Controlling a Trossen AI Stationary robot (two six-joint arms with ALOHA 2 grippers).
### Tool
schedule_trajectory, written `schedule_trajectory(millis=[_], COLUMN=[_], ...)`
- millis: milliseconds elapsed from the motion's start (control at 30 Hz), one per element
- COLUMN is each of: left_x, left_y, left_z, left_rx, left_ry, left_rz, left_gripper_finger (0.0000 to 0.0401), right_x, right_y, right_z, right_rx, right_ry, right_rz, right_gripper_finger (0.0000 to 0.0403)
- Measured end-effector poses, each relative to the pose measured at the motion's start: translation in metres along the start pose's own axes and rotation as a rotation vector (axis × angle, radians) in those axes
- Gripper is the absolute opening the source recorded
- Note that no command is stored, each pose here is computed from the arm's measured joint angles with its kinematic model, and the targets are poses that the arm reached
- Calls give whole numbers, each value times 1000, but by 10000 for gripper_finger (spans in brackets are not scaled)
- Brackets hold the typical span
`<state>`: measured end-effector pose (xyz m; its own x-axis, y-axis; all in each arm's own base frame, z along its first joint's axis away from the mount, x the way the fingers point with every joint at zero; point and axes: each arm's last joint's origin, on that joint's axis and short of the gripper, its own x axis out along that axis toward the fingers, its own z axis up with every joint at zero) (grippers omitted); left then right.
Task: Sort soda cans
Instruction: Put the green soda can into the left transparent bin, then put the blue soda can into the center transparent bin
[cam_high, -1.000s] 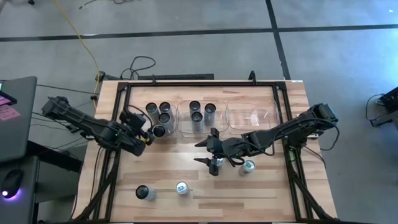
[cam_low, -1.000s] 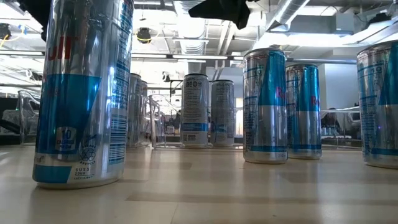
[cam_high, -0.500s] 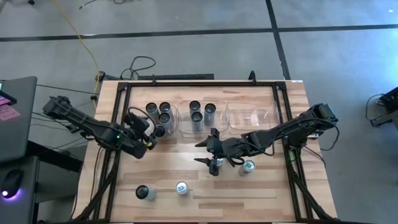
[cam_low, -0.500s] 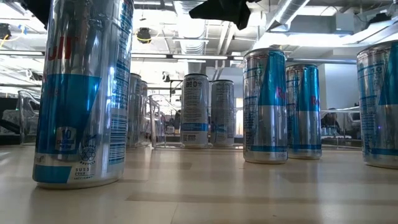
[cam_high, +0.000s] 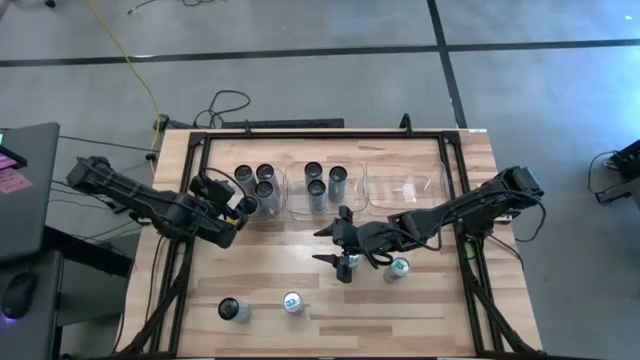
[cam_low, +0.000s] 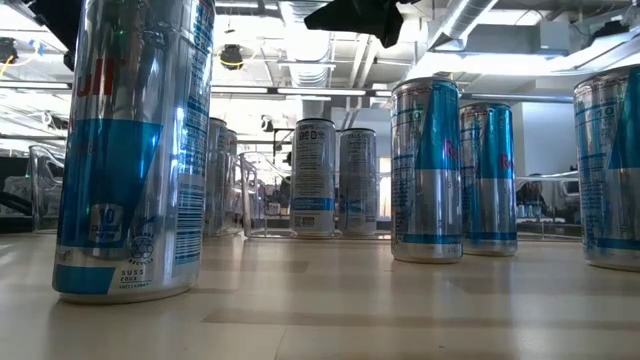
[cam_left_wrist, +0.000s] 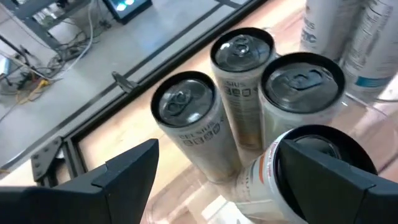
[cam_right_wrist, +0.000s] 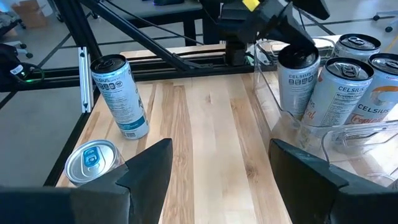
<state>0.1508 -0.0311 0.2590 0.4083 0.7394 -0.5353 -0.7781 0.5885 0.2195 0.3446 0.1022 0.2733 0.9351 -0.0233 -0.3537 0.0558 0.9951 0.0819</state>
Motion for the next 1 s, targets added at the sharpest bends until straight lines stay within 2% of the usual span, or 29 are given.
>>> schedule_trajectory(millis=[267, 367, 467, 567, 700, 800, 1000], left_x=[9, 12, 11, 3, -15, -33, -57], left_y=[7, 9, 12, 18, 32, 43, 38], left_z=[4, 5, 6, 14, 28, 37, 28], left_rx=[-7, 22, 58, 35, 11, 33, 150], left_ry=[-1, 10, 14, 10, -1, -4, -61], left_rz=[84, 108, 109, 76, -22, -165, -446], left_gripper_finger=[327, 327, 327, 327, 327, 327, 327], right_x=[0, 0, 0, 0, 0, 0, -2], right_y=[0, 0, 0, 0, 0, 0, 5], right_z=[0, -1, -1, -1, -1, -1, -5], right_rx=[0, -2, -2, -2, -1, 12, 16], right_ry=[1, 6, 7, 7, 8, 12, 45], right_rz=[0, -1, -2, -2, -2, -2, 6], right_gripper_finger=[286, 286, 286, 286, 286, 286, 286])
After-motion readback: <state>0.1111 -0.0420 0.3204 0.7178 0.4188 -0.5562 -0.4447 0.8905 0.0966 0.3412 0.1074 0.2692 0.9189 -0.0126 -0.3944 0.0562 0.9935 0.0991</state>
